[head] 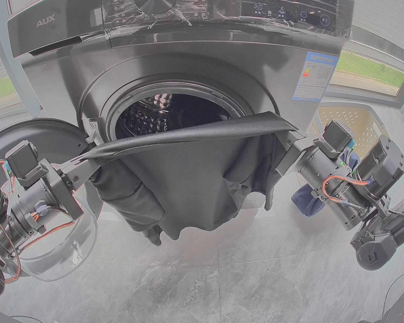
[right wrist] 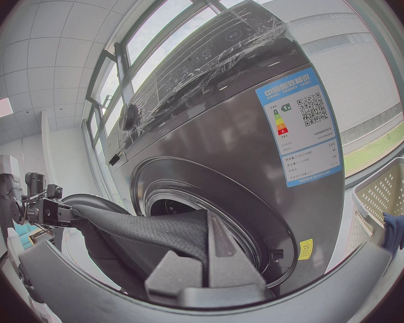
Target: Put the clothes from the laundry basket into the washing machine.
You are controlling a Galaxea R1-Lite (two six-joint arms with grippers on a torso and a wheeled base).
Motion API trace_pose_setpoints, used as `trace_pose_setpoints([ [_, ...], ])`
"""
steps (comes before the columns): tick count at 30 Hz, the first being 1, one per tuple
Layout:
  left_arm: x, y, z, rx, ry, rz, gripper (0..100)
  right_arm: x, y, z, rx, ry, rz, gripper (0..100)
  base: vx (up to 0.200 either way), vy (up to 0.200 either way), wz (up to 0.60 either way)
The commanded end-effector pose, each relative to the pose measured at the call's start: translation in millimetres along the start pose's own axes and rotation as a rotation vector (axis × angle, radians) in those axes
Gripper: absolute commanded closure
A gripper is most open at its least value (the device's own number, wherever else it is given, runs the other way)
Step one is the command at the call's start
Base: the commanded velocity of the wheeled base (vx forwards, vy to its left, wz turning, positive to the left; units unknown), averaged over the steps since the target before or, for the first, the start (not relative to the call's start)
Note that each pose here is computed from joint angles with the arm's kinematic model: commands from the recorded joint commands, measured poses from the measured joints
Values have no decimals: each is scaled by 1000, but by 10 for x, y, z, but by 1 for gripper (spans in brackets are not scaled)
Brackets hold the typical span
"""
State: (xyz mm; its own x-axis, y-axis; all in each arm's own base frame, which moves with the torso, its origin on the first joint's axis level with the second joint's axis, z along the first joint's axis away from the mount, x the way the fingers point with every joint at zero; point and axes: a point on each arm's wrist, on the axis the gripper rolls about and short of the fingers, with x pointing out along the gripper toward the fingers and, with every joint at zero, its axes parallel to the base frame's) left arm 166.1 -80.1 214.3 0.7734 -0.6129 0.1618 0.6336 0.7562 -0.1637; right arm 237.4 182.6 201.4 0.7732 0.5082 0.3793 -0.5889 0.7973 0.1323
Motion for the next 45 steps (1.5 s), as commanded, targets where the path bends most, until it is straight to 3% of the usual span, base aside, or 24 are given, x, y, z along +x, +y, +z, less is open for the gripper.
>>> trace_pose_setpoints([
  [1, 15, -26, 34, 3, -12, -15, 100, -2, 68, 94, 12, -35, -5, 100, 0, 0, 0],
  [7, 127, -134, -2, -6, 25, -76, 100, -20, 69, 129, 13, -43, -9, 100, 0, 0, 0],
  [15, 212, -144, -42, -13, 57, -125, 100, -31, 106, 10, 37, -1, 3, 100, 0, 0, 0],
  [17, 224, -213, -86, -19, 76, -156, 100, -66, 127, -14, 41, 16, 9, 100, 0, 0, 0],
  [20, 258, -283, -134, -20, 89, -187, 100, -276, 114, -200, 26, 131, 18, 100, 0, 0, 0],
  [23, 250, -370, -151, 7, 95, -238, 100, -464, 114, -378, 19, 241, 50, 100, 0, 0, 0],
  [27, 288, -408, -198, 41, 109, -257, 100, -449, 186, -565, 45, 298, 80, 100, 0, 0, 0],
  [28, 309, -394, -213, 41, 112, -248, 100, -442, 195, -631, 51, 319, 81, 0, 0, 0, 0],
  [31, 315, -378, -224, 42, 116, -238, 100, -444, 250, -740, 60, 353, 96, 0, 0, 0, 0],
  [36, 372, -258, -199, 39, 105, -184, 100, -615, 380, -984, 54, 476, 141, 0, 0, 0, 0],
  [45, 431, -240, -63, 35, 0, -171, 100, -849, 537, -1341, 38, 646, 201, 0, 0, 0, 0],
])
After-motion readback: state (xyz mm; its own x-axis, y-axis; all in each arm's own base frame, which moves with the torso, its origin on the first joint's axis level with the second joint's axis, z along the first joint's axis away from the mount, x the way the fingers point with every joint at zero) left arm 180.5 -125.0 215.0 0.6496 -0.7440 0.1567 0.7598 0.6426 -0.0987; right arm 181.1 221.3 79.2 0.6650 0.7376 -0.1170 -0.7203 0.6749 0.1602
